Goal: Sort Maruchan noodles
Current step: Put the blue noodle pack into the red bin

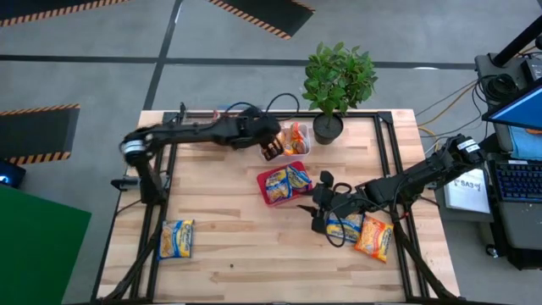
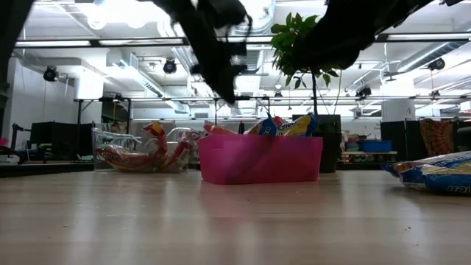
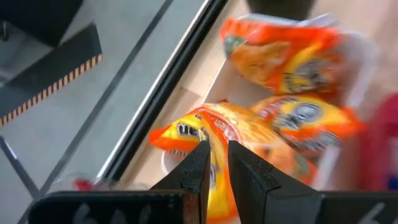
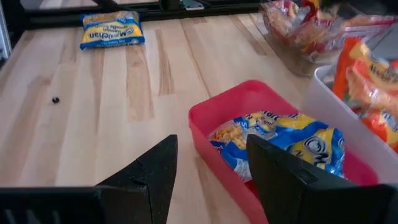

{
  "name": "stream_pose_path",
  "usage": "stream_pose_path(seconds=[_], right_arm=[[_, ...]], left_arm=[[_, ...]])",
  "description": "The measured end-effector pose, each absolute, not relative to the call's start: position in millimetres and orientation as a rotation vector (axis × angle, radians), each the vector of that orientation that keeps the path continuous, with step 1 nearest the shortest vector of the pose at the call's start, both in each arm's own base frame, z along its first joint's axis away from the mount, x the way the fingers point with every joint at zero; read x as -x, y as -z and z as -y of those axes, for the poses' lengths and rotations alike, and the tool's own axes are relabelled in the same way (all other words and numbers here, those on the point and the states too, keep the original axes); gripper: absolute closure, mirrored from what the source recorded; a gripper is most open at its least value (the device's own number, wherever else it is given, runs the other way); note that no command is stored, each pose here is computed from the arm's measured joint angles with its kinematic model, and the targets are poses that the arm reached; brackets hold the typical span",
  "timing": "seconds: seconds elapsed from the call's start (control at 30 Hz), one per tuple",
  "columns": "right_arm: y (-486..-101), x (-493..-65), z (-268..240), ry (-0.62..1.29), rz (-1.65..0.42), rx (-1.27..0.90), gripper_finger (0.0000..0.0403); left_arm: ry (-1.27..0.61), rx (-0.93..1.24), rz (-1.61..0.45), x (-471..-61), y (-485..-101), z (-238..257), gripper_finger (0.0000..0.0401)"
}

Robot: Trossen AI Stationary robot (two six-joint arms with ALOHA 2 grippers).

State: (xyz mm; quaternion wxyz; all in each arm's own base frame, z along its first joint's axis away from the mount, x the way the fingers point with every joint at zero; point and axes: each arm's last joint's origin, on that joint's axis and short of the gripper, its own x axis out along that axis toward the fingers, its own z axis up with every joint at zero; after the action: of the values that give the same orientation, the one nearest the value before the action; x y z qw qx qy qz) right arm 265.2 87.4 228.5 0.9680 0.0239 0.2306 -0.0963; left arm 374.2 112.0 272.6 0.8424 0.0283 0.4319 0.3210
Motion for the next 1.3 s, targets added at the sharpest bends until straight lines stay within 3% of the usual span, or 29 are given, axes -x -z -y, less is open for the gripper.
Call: stream_pose_path(seconds=[0.23,0.6,0.9,1.13,1.3], right_arm=[[-228,-265,-89,0.159,-0.481,-0.176,0.0223],[-239,-267,-96,-0.018,-0.650,-0.575,0.0232],[-254,-248,-99,0.167,-1.018,-0.745,0.0267],[-227,-215,-101,0.269,-1.334,-0.628,0.0297],[-220,-208,-98,0.322,-1.387,-0.612,0.0316]], left_arm=[[-0.508,-0.086,-0.719,-330,-322,-29,0.0362],[-0.124,-0.084,-0.387,-263,-305,83,0.0362],[-0.018,-0.067,-0.355,-248,-275,110,0.0362],[-0.019,-0.071,-0.369,-249,-272,110,0.0362],[-0.017,-0.081,-0.371,-249,-272,111,0.0362]])
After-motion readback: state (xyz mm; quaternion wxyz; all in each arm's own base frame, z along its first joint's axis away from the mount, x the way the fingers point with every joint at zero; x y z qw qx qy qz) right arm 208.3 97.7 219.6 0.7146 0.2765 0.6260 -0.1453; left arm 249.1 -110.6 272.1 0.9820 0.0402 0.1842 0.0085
